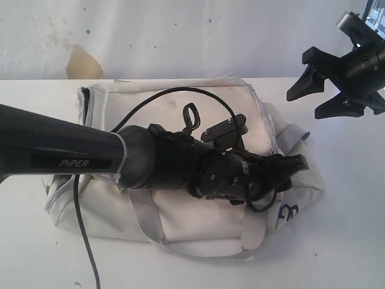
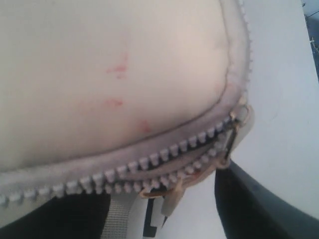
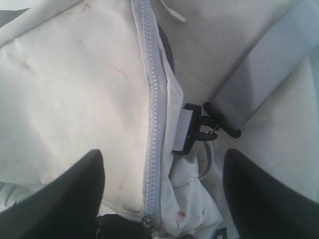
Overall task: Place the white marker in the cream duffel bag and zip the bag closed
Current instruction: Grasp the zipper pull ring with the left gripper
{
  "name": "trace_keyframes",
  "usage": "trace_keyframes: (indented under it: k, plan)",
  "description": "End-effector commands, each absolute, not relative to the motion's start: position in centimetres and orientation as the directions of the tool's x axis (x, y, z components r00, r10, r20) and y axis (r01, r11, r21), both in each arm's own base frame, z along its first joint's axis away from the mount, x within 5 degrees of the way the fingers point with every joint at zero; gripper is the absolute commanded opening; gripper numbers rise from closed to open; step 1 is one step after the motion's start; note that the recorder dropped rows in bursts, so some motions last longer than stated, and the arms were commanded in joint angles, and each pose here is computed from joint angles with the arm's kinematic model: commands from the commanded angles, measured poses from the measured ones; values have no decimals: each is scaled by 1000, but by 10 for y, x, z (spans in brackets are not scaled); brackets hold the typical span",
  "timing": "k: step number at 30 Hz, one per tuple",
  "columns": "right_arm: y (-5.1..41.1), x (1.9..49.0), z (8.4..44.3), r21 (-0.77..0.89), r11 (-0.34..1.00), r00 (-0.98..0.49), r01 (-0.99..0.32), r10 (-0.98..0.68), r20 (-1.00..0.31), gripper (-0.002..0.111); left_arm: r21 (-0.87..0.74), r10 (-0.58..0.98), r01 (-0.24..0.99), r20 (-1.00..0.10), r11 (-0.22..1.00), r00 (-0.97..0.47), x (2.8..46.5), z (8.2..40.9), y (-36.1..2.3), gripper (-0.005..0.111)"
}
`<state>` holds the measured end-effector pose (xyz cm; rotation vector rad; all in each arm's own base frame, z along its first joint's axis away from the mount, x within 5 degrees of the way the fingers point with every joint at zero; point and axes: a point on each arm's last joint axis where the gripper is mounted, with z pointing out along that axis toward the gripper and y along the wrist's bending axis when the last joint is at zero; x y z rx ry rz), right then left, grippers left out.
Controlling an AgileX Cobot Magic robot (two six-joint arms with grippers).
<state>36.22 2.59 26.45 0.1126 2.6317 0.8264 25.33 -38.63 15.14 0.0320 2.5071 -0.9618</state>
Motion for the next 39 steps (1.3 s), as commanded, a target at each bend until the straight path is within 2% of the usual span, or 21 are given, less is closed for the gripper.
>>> trace_keyframes:
  k: [1,4,15,18,20,21,22,23,27,30,32,39]
  plan:
    - [23,363,265,562,827,-920,-31,196,-340,63,-644,-153,174,-419,745,-895,253,154,-388,59]
    - [23,363,265,561,827,-919,-31,198,-342,63,-644,-153,174,-419,745,-895,253,154,-388,55]
    - [22,365,266,556,831,-912,-29,205,-354,63,-662,-164,170,-411,730,-897,247,154,-393,55]
    - [22,364,266,556,831,-913,-29,204,-353,60,-668,-165,187,-427,721,-889,247,156,-395,51]
    - [22,364,265,556,831,-914,-28,204,-351,58,-669,-172,184,-429,720,-887,249,156,-394,43]
    - [22,364,265,556,831,-914,-28,204,-351,56,-672,-179,183,-432,717,-884,251,156,-393,28]
    - [22,364,265,556,831,-914,-28,204,-351,56,-672,-180,183,-432,718,-884,251,156,-393,21]
    - [22,364,265,553,833,-914,-33,199,-354,55,-672,-180,183,-432,718,-884,251,156,-393,1]
    - [22,364,264,543,838,-914,-52,178,-363,54,-634,-123,217,-447,742,-886,249,157,-391,0]
    - [22,364,262,544,837,-921,-63,161,-354,54,-545,21,327,-492,772,-870,244,172,-384,0]
    - [23,364,259,547,835,-927,-59,157,-340,54,-540,28,343,-507,769,-862,246,181,-380,0]
    - [28,367,246,612,789,-950,-62,141,-278,54,-449,150,364,-444,816,-884,244,181,-365,0]
